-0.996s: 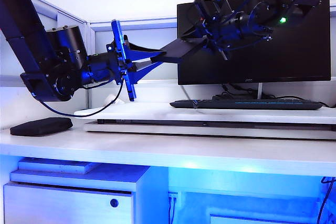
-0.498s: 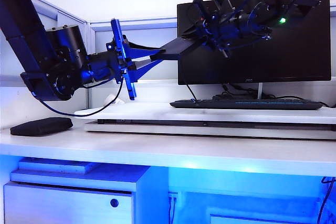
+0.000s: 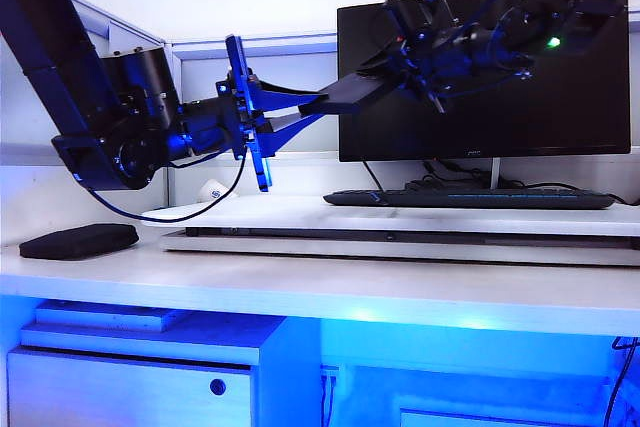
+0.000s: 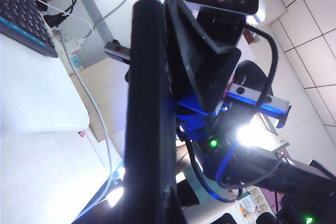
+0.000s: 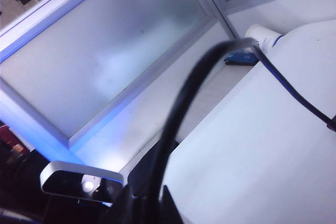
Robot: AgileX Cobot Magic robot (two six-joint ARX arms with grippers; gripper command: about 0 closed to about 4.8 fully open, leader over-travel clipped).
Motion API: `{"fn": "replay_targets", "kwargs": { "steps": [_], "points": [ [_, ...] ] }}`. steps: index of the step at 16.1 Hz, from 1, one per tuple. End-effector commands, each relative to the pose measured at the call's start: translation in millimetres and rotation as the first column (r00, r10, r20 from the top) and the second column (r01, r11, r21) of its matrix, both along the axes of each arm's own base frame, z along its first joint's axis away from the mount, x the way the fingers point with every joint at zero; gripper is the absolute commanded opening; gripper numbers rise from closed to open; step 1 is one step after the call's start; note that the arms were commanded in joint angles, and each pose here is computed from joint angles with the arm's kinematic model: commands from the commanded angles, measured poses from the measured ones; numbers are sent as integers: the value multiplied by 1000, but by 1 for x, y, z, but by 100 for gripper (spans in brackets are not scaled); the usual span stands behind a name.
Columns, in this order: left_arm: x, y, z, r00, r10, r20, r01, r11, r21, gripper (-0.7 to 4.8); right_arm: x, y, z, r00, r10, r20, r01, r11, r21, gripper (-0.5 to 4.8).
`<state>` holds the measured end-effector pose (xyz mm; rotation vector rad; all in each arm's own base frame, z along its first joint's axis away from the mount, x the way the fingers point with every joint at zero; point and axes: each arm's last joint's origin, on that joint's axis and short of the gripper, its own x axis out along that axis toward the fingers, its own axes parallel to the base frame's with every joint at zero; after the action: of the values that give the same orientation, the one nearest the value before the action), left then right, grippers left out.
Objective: Unplug the data cable of the portable hard drive.
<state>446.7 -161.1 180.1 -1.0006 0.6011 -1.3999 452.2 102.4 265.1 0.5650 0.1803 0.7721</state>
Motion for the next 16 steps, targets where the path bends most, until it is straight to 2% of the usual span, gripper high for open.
{"fn": "replay_targets", "kwargs": {
  "steps": [1, 7, 9, 16],
  "points": [
    [-4, 9, 4, 989, -85, 120, 79, 996, 50, -6, 10, -45, 15, 953, -281, 112, 281, 959, 17, -5],
    [-4, 9, 4, 988, -98, 120, 92, 994, 58, -6, 17, -67, 43, 929, -325, 177, 327, 945, 17, -5],
    [-4, 8, 3, 989, -99, 110, 93, 994, 60, -6, 18, -77, 45, 924, -337, 180, 341, 940, 9, -5],
    [-2, 12, 2, 991, -83, 104, 78, 995, 57, -6, 19, -82, 41, 927, -336, 168, 346, 937, -37, -5]
  ]
}}
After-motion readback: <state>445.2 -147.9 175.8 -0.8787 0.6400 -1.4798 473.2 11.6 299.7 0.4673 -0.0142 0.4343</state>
